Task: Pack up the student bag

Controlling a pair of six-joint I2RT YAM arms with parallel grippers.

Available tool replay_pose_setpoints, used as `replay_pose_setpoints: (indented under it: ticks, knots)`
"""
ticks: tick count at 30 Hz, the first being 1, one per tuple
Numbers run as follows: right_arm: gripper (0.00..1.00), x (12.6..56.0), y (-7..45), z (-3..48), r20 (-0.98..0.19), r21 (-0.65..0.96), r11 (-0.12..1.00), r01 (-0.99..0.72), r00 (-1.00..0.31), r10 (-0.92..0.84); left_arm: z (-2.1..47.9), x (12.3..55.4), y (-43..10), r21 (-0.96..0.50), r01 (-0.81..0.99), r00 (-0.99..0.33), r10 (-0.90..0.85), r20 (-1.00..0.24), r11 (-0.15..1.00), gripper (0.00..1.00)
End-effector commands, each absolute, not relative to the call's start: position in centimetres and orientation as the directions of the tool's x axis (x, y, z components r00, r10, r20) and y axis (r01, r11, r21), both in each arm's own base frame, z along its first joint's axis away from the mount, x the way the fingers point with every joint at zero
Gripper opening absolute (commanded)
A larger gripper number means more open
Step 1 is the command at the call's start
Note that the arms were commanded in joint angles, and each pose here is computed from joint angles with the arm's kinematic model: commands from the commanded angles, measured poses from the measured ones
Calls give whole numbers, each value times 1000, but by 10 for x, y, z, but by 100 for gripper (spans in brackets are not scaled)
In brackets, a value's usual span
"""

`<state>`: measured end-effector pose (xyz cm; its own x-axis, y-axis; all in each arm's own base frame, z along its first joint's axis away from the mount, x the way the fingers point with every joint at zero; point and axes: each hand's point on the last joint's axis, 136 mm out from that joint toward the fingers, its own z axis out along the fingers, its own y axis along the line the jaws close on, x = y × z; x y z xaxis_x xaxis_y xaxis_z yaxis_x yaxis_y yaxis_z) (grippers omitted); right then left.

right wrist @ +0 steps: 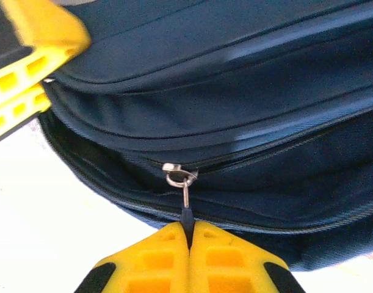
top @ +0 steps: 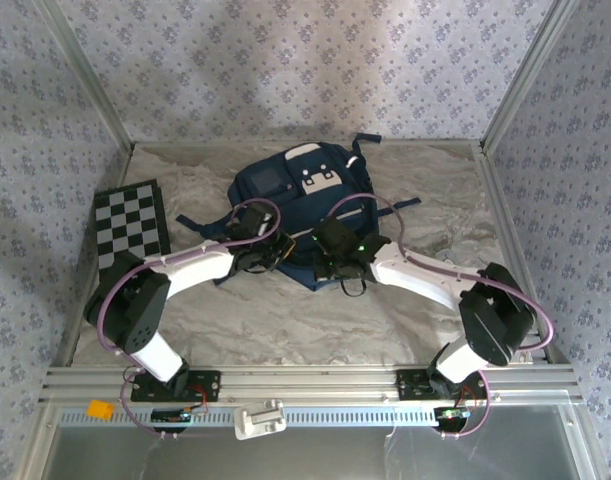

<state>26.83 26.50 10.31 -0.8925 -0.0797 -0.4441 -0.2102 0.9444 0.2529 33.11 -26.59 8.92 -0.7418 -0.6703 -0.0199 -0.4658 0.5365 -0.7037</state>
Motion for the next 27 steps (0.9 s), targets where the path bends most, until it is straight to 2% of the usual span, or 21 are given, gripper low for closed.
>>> replay_pose_setpoints:
  ticks: [1,6,12,16,21,24,27]
  knots:
    - [0,261,222,99,-410,173,976,-135,-911,-53,95,340,-236,-676,-457,-731,-677,-84,578,0]
    - [0,272,197,101,-432,113,986,-121,-900,-61,103,351,-228,-681,-406,-773,-627,-101,610,0]
    - [0,269,235,111,-457,172,958,-229,-880,-128,117,372,-219,-677,-340,-789,-590,-173,652,0]
    - [0,272,260,115,-468,275,928,-252,-878,-100,119,377,-219,-686,-332,-815,-563,-138,648,1]
    - [0,275,267,115,-472,267,927,-263,-875,-112,132,363,-212,-703,-336,-796,-588,-143,626,43]
    - [0,272,275,111,-463,299,915,-273,-879,-111,135,346,-222,-726,-369,-786,-611,-89,580,49]
    - [0,274,273,110,-463,289,922,-257,-881,-101,135,327,-241,-737,-402,-771,-635,-47,543,50]
